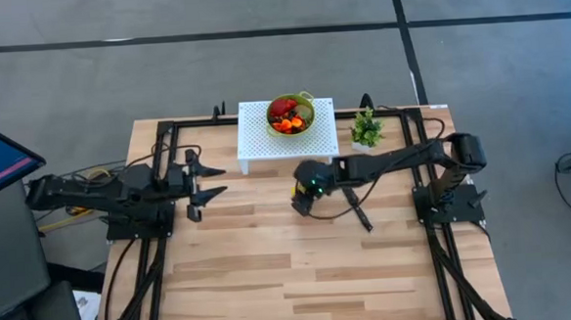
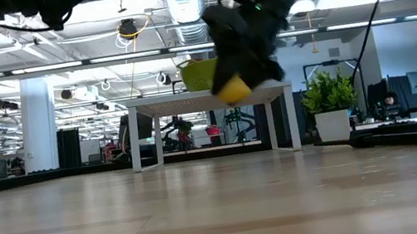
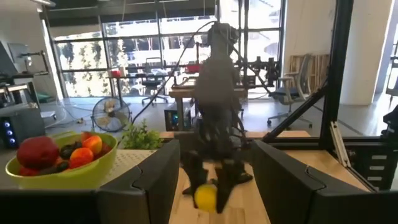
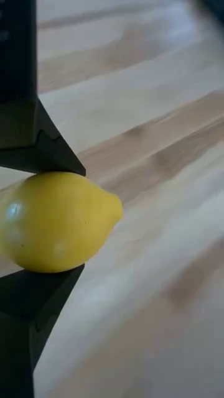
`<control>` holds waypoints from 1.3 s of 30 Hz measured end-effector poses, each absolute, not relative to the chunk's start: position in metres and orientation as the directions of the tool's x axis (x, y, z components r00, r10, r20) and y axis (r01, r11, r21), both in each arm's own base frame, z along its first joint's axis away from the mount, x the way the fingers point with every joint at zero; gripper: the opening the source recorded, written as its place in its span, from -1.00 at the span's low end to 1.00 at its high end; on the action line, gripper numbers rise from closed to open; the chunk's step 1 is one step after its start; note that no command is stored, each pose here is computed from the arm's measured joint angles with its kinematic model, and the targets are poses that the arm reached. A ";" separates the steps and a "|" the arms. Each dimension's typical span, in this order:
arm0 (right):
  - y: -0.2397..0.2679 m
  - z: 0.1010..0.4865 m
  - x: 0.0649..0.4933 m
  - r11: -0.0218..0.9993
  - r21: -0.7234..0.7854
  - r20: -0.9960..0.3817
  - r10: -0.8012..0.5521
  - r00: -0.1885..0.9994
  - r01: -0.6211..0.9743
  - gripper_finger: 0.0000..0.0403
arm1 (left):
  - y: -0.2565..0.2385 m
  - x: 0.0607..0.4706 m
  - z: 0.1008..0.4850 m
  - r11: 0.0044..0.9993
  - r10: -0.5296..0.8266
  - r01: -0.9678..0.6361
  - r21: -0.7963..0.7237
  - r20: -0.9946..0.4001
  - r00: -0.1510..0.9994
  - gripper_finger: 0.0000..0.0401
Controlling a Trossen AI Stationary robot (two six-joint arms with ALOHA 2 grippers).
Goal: Pick & Place Fruit
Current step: Put the yellow lemon into the green strainer bowl
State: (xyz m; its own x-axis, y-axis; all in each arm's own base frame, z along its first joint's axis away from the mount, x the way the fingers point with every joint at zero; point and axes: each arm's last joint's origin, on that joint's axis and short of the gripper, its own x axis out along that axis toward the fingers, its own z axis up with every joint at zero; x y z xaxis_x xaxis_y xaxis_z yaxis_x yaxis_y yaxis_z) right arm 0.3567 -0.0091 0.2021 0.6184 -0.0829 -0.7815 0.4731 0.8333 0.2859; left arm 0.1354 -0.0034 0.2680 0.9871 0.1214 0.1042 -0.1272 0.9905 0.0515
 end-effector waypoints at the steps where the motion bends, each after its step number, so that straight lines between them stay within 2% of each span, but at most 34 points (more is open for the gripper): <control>1: -0.012 0.210 0.361 0.841 0.289 -0.765 -0.084 0.638 0.458 -0.02 | -0.003 0.134 0.267 0.991 0.122 -0.128 0.051 0.108 0.987 -0.05; 10: -0.057 0.288 0.382 0.886 0.243 -0.633 -0.162 0.757 0.394 0.07 | -0.003 0.133 0.266 0.991 0.121 -0.128 0.050 0.114 0.986 -0.05; 14: -0.086 0.318 0.382 0.883 0.223 -0.561 -0.230 0.796 0.412 -0.02 | -0.003 0.133 0.266 0.991 0.121 -0.128 0.050 0.117 0.986 -0.05; 18: -0.116 0.337 0.376 0.865 0.212 -0.511 -0.299 0.806 0.455 -0.03 | -0.003 0.133 0.266 0.991 0.121 -0.128 0.050 0.117 0.986 -0.05; 25: -0.160 0.343 0.361 0.814 0.204 -0.486 -0.398 0.778 0.543 0.08 | -0.003 0.133 0.266 0.991 0.121 -0.128 0.050 0.118 0.986 -0.05; 30: -0.179 0.342 0.352 0.786 0.203 -0.490 -0.435 0.755 0.585 -0.02 | -0.003 0.133 0.266 0.991 0.121 -0.128 0.049 0.119 0.985 -0.05; 34: -0.188 0.341 0.347 0.772 0.202 -0.500 -0.448 0.741 0.603 -0.02 | -0.003 0.133 0.267 0.991 0.121 -0.128 0.049 0.120 0.985 -0.05; 39: -0.191 0.330 0.356 0.778 0.193 -0.517 -0.438 0.736 0.598 0.10 | -0.003 0.133 0.267 0.991 0.121 -0.128 0.049 0.122 0.985 -0.05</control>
State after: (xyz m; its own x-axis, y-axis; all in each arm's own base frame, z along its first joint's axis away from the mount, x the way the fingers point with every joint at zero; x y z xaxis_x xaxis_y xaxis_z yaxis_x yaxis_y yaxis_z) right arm 0.3557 -0.1907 0.3298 0.7358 -0.4376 -0.5168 0.5980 0.7780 0.1927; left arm 0.1329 -0.0033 0.2667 0.9851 0.1212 0.1221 -0.1280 0.9906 0.0491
